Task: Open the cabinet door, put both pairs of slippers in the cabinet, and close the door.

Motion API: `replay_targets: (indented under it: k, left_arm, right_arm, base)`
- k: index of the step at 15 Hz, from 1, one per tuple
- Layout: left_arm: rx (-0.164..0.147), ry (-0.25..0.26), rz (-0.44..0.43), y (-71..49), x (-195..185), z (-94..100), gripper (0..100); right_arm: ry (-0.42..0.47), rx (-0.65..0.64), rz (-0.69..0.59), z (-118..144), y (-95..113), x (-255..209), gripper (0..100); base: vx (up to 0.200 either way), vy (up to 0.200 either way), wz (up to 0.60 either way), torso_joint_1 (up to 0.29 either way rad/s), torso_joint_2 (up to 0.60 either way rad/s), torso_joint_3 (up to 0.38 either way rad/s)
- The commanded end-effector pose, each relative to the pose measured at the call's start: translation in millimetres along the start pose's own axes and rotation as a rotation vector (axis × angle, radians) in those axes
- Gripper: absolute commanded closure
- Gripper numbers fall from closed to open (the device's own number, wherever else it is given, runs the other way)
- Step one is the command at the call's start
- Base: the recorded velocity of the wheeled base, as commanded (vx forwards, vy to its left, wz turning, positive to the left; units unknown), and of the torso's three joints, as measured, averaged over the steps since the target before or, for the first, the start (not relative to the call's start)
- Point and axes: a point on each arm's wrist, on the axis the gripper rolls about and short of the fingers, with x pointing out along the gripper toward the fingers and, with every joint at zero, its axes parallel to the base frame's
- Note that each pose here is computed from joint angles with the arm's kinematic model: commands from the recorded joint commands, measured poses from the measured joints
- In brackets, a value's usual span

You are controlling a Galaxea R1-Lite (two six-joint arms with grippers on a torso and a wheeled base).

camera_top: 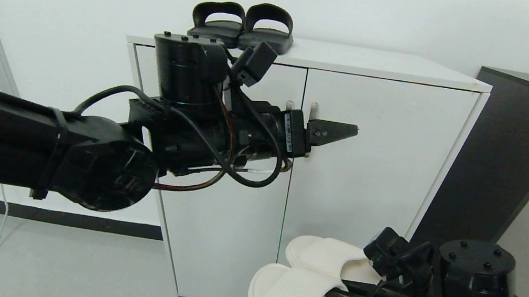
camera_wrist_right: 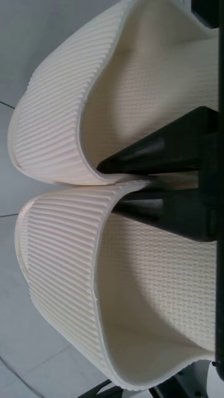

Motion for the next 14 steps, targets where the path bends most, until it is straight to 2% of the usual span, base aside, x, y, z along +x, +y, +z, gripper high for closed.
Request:
replay_targets:
  k: [1,2,3,5,8,9,11,14]
  left_arm:
    - [0.000,0.000,0.013,5.7,9,-2.1,0]
    - [0.005,0.000,0.021,6.1,10,-1.6,0]
    - [0.022,0.011,0.054,7.0,11,-1.3,0]
    - [0.081,0.009,0.153,12.2,17,-1.7,0]
    - [0.086,0.003,0.172,16.3,21,-1.0,0]
    - [0.085,0.001,0.186,23.4,23,-0.9,0]
    - [0.082,0.000,0.194,30.1,26,-0.9,0]
    - [0.078,0.001,0.195,35.3,34,1.6,0]
  right_arm:
    - [0.003,0.000,0.000,-1,0,0,100]
    - [0.003,0.001,-0.003,-1,0,0,100]
    - [0.003,0.002,-0.002,-1,0,0,100]
    - [0.001,0.002,-0.002,0,0,0,100]
    - [0.003,0.001,-0.003,-1,0,0,100]
    - [0.003,0.001,-0.003,-1,0,0,100]
    - [0.003,0.001,-0.003,-1,0,0,100]
    - [0.003,0.002,-0.001,-1,0,0,100]
  base:
    - [0.000,0.000,0.00,0.000,0.00,0.000]
    - [0.000,0.000,0.00,0.000,0.00,0.000]
    - [0.000,0.000,0.00,0.000,0.00,0.000]
    - [0.000,0.000,0.00,0.000,0.00,0.000]
    - [0.000,0.000,0.00,0.000,0.00,0.000]
    - [0.000,0.000,0.00,0.000,0.00,0.000]
    - [0.000,0.000,0.00,0.000,0.00,0.000]
    - [0.000,0.000,0.00,0.000,0.00,0.000]
